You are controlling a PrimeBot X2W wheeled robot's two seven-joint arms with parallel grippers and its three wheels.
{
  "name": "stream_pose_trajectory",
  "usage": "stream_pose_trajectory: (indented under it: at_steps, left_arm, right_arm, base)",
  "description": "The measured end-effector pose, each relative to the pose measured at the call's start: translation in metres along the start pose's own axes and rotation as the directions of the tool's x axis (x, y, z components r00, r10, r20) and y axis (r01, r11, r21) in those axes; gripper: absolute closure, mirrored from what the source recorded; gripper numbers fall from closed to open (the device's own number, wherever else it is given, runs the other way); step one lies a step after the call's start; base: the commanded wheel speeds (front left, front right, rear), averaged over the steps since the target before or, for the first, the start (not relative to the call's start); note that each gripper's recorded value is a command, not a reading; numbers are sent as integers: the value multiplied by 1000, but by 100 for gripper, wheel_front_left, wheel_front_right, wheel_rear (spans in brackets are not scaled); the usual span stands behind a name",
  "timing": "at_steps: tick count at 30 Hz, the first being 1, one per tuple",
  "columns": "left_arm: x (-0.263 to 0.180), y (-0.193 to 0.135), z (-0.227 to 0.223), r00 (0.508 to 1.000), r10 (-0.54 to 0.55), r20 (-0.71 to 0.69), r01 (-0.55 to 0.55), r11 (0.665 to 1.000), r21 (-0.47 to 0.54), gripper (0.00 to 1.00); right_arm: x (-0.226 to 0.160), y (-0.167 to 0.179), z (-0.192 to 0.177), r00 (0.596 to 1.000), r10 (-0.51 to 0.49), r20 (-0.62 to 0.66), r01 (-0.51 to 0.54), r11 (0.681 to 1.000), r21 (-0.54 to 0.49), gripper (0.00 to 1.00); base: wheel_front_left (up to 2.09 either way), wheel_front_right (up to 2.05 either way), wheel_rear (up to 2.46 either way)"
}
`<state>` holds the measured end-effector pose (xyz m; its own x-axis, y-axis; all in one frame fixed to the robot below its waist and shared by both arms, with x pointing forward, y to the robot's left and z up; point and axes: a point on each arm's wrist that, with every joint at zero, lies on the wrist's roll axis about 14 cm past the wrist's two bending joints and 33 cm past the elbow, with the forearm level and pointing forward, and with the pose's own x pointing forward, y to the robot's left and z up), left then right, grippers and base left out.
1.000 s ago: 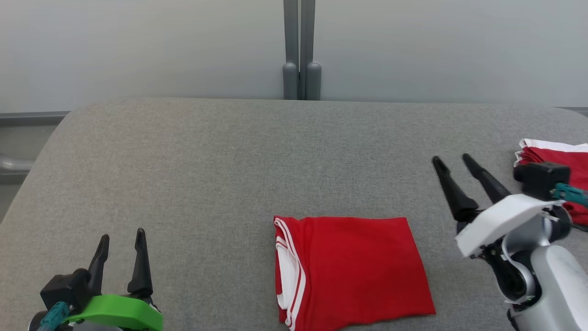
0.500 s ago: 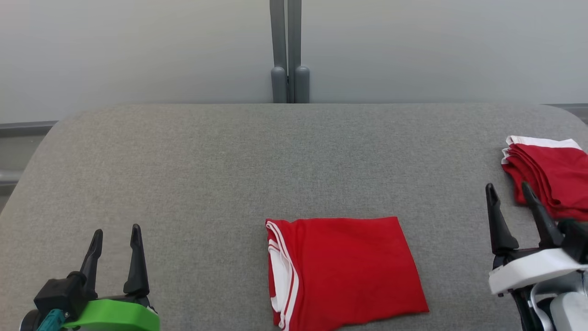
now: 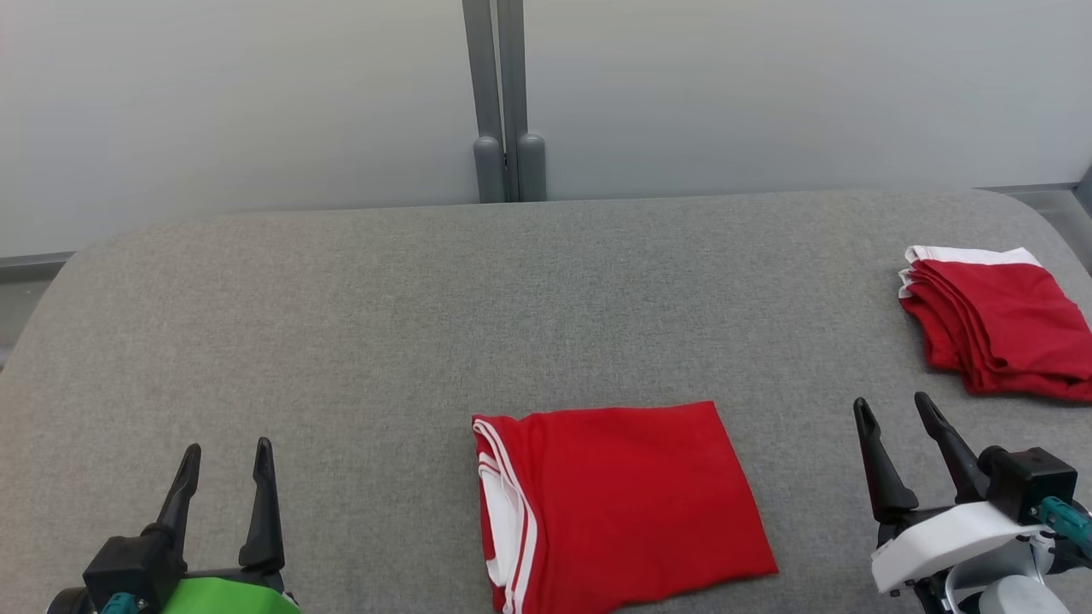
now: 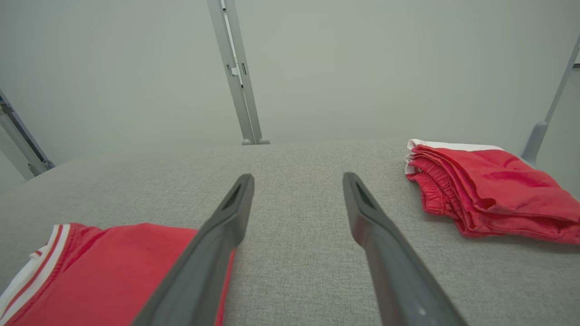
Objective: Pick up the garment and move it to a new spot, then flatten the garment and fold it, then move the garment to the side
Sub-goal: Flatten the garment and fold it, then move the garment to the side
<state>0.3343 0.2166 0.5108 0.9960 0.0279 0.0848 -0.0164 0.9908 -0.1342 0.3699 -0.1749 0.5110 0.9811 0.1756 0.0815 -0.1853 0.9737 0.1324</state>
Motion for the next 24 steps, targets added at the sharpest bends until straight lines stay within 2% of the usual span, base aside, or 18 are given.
stream_pose_trajectory:
  at_steps: [10,15,20,24]
  left_arm:
    - [-1,-2,-2,1000,-8,0,8,1000,15,0]
    - [-1,-2,-4,1000,-21,-8,21,999,47,0]
    - [1,-3,-2,1000,-31,-2,31,998,62,0]
    - [4,-3,3,999,-36,12,35,996,77,0]
  right_arm:
    - [2,5,-2,1000,23,-10,-23,1000,-7,0]
    - [2,17,-16,996,66,-56,-66,998,0,0]
    - [12,37,-33,975,138,-176,-134,990,34,0]
    - [18,49,-61,922,177,-343,-160,984,77,0]
  base:
    - [0,0,0]
    - [0,0,0]
    - [0,0,0]
    - [0,0,0]
